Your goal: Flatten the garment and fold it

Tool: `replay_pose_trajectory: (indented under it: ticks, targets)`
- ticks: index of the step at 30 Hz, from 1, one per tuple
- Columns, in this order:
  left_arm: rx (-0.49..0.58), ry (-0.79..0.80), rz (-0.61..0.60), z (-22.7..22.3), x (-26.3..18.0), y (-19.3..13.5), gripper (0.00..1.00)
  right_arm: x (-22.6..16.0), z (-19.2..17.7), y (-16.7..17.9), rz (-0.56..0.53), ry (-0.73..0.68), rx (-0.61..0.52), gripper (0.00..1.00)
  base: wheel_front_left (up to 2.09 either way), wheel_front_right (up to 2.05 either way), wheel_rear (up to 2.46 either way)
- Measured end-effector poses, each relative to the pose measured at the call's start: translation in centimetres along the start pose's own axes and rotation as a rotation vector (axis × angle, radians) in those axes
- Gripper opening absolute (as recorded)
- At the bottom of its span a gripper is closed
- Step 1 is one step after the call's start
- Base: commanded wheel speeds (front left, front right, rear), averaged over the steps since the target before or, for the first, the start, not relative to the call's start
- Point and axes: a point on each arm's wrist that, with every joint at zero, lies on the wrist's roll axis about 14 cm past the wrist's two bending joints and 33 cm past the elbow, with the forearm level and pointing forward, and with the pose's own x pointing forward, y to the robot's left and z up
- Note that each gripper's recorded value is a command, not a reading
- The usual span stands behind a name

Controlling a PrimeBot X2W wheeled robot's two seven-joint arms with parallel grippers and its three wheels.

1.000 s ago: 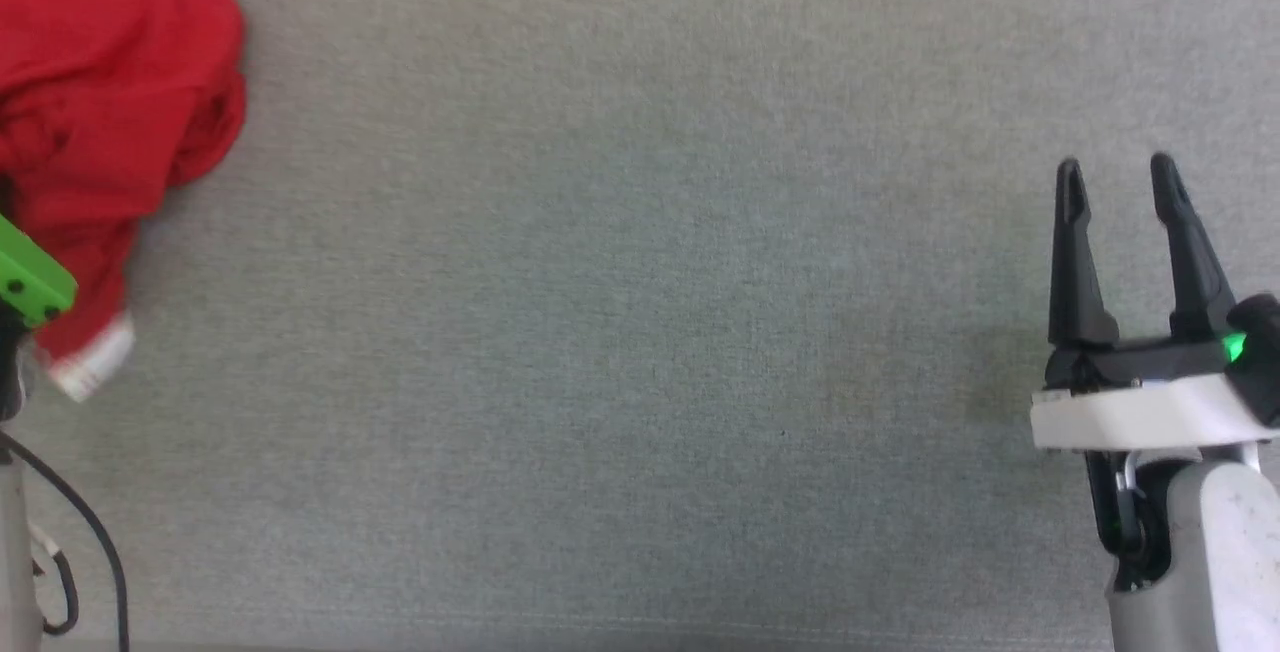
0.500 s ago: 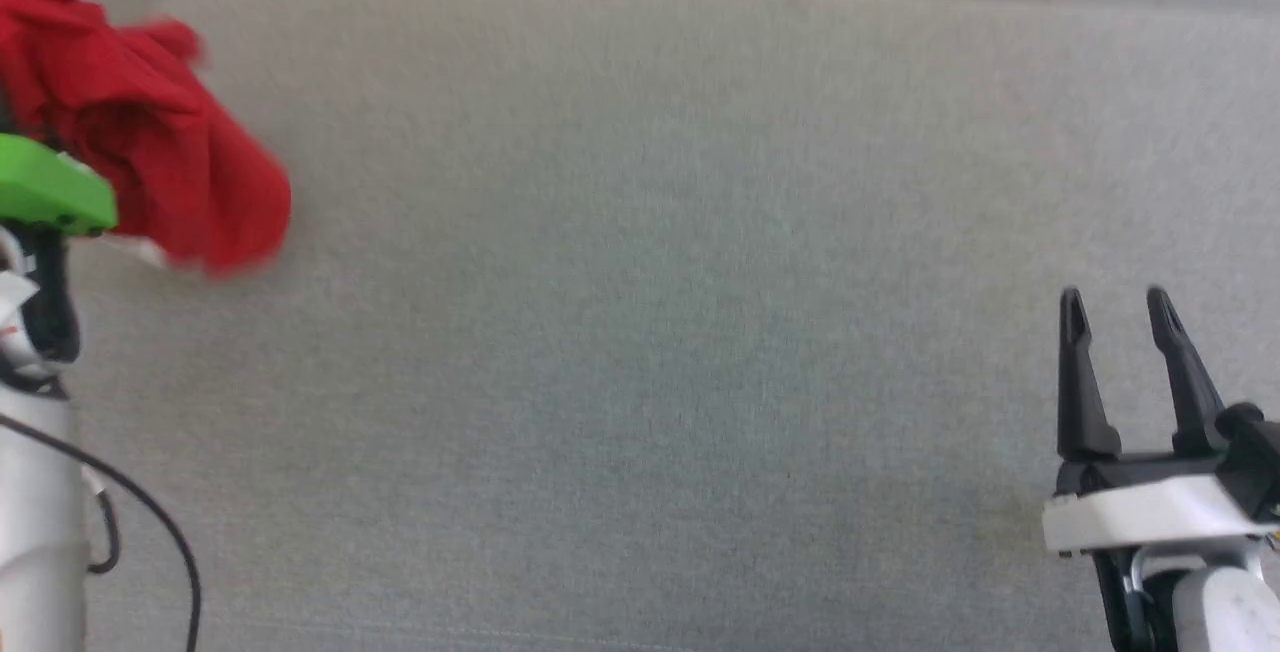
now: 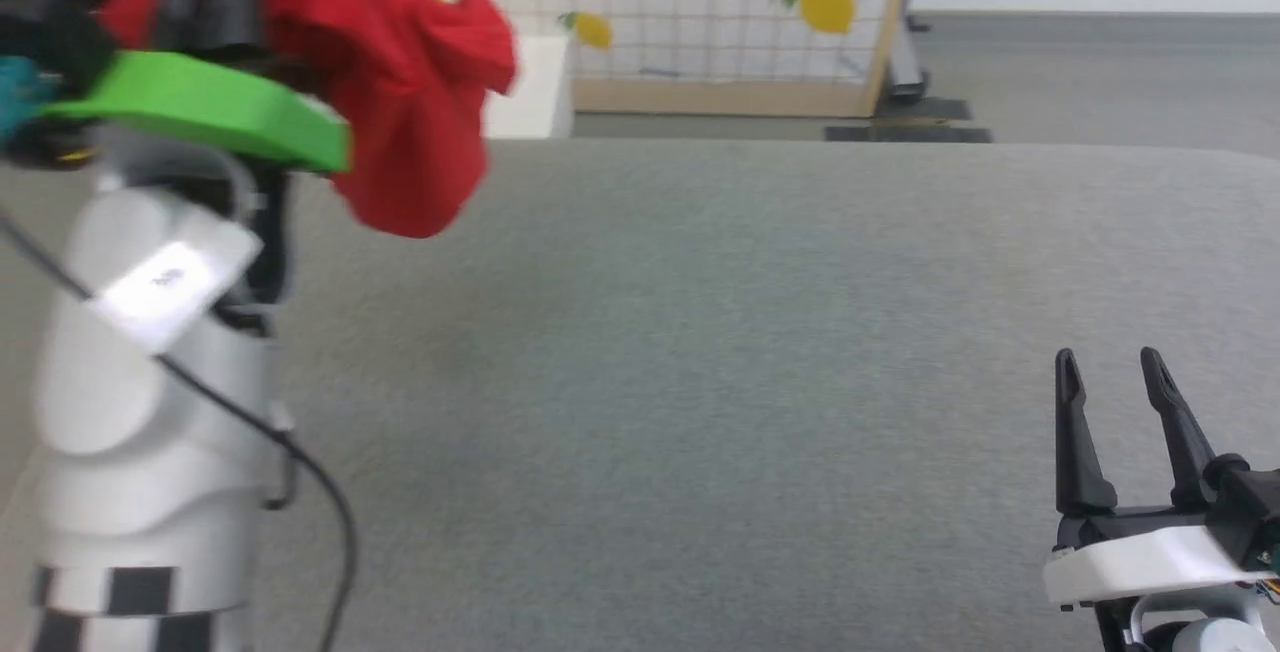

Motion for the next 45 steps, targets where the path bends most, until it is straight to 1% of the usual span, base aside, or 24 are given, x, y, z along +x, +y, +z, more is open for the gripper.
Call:
replay_pose_trajectory:
  ticks: [6,11,14,17,19,21,23,26,28,30,32,35,36,37,38,41,44,45]
  targets:
    - [-0.118,0.037,-0.192,-2.1,0.9,-9.1,0.00,-2.2,1.0,-2.5,-0.075,-0.017,-0.026,1.00,0.00,0.00,0.00]
    - [-0.206,0.131,-0.327,-5.3,0.3,-16.0,0.00,-4.2,1.6,-4.7,-0.147,-0.023,-0.046,1.00,0.00,0.00,0.00]
    - [-0.234,0.219,-0.392,-7.9,-0.7,-19.3,0.00,-5.3,2.0,-5.8,-0.186,-0.031,-0.054,1.00,0.00,0.00,0.00]
    - [-0.230,0.350,-0.459,-11.5,-2.7,-22.2,0.00,-6.2,2.2,-6.7,-0.220,-0.030,-0.061,1.00,0.00,0.00,0.00]
    - [-0.209,0.479,-0.507,-14.9,-4.9,-23.9,0.00,-6.8,2.3,-7.3,-0.241,-0.029,-0.066,1.00,0.00,0.00,0.00]
    - [-0.178,0.620,-0.546,-18.2,-7.3,-24.9,0.00,-7.1,2.2,-7.7,-0.257,-0.023,-0.069,1.00,0.00,0.00,0.00]
    - [-0.146,0.765,-0.573,-21.4,-9.9,-25.2,0.00,-7.3,1.9,-8.0,-0.269,-0.011,-0.067,1.00,0.00,0.00,0.00]
    - [-0.076,1.045,-0.606,-26.5,-15.2,-24.6,0.00,-7.2,1.3,-8.1,-0.275,0.012,-0.066,1.00,0.00,0.00,0.00]
    - [-0.040,1.229,-0.624,-29.0,-19.0,-23.8,0.00,-7.1,0.9,-8.2,-0.278,0.024,-0.064,1.00,0.00,0.00,0.00]
    - [-0.024,1.363,-0.640,-30.4,-21.7,-23.3,0.00,-7.0,0.6,-8.2,-0.282,0.034,-0.060,1.00,0.00,0.00,0.00]
    - [-0.040,1.475,-0.653,-31.0,-24.0,-23.1,0.00,-6.9,0.4,-8.2,-0.281,0.043,-0.059,1.00,0.00,0.00,0.00]
    - [-0.070,1.544,-0.663,-31.2,-25.2,-23.3,0.00,-6.7,0.2,-8.0,-0.275,0.050,-0.059,1.00,0.00,0.00,0.00]
    - [-0.082,1.536,-0.656,-31.1,-25.0,-23.4,0.16,-6.6,0.1,-8.0,-0.273,0.050,-0.059,1.00,0.00,0.00,0.00]
    - [-0.092,1.509,-0.641,-31.1,-24.5,-23.4,0.80,-6.5,0.1,-7.9,-0.271,0.050,-0.058,1.00,0.00,0.00,0.00]
    - [-0.110,1.463,-0.618,-31.0,-23.7,-23.4,1.00,-6.4,0.1,-7.8,-0.267,0.051,-0.057,1.00,0.00,0.00,0.00]
    - [-0.172,1.291,-0.562,-30.0,-20.6,-23.6,1.00,-6.1,0.1,-7.6,-0.256,0.047,-0.054,1.00,0.00,0.00,0.00]
    - [-0.248,1.056,-0.498,-27.9,-16.4,-23.6,1.00,-5.8,0.2,-7.2,-0.243,0.041,-0.053,1.00,0.00,0.00,0.00]
    - [-0.278,0.948,-0.469,-26.7,-14.6,-23.3,1.00,-5.7,0.2,-7.0,-0.235,0.037,-0.051,1.00,0.00,0.00,0.00]
